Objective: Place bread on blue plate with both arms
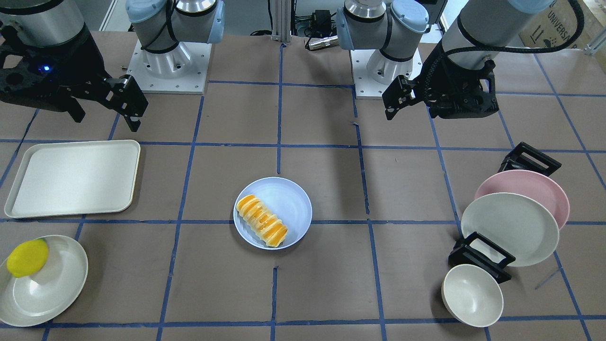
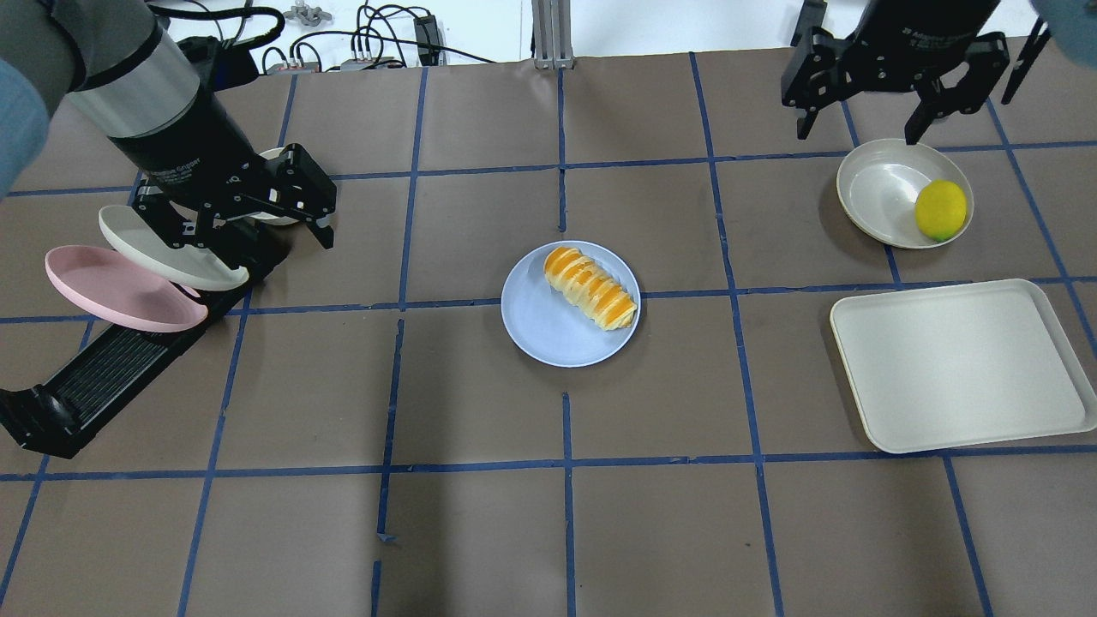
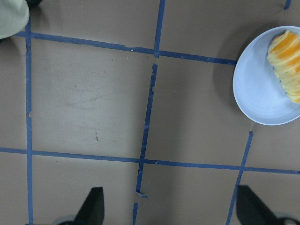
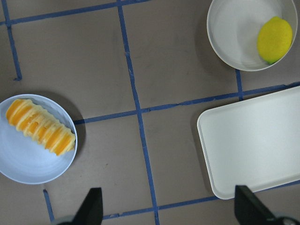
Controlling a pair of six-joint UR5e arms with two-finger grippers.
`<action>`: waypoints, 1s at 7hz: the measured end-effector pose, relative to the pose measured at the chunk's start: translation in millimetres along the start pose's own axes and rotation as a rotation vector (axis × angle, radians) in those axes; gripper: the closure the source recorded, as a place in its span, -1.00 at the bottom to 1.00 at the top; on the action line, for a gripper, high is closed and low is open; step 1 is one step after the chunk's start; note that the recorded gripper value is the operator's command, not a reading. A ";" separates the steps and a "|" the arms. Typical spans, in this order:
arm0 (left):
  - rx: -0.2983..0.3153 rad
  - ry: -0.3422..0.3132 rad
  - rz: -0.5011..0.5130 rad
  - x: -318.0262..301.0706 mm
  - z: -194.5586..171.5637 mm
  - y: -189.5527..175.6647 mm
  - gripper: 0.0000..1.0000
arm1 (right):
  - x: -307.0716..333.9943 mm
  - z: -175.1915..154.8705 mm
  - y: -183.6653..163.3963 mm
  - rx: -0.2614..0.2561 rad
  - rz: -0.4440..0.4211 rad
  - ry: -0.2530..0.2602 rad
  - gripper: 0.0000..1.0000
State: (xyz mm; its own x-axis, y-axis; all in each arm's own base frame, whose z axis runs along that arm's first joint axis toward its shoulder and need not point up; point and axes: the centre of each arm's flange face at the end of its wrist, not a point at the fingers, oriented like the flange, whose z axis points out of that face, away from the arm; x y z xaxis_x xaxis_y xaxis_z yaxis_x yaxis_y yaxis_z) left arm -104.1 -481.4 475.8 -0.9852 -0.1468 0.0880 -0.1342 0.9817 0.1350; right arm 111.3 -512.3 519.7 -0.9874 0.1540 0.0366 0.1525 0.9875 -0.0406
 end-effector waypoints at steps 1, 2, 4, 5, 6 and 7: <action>-0.001 0.000 0.000 0.0 0.3 -0.2 -1.00 | -0.2 3.1 11.4 -0.017 -0.004 0.001 -0.99; -0.001 0.000 0.000 0.0 0.3 -0.3 -1.00 | 0.2 1.0 21.4 -0.023 -0.008 0.003 -0.99; -0.001 0.000 0.000 0.0 0.4 -0.4 -1.00 | 0.2 2.0 25.0 -0.022 -0.010 0.008 -0.99; -0.001 0.000 0.000 0.0 0.4 -0.4 -1.00 | 0.0 1.1 23.8 -0.011 -0.009 0.009 -0.99; -0.001 0.000 0.000 0.0 0.5 -0.4 -1.00 | 0.0 0.9 22.6 -0.003 -0.008 0.010 -0.99; -0.001 0.000 0.000 0.0 0.4 -0.4 -1.00 | 0.2 1.2 22.0 -0.002 -0.008 0.011 -0.99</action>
State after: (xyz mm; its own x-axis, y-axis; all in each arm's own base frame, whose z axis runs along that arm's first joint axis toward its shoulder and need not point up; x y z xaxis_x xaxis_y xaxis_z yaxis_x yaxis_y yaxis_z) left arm -104.1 -481.7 475.3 -0.9852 -0.1469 0.0880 -0.1342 0.9816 0.1360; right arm 114.4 -490.5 517.6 -0.9881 0.1466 0.0475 0.1448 0.9887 -0.0387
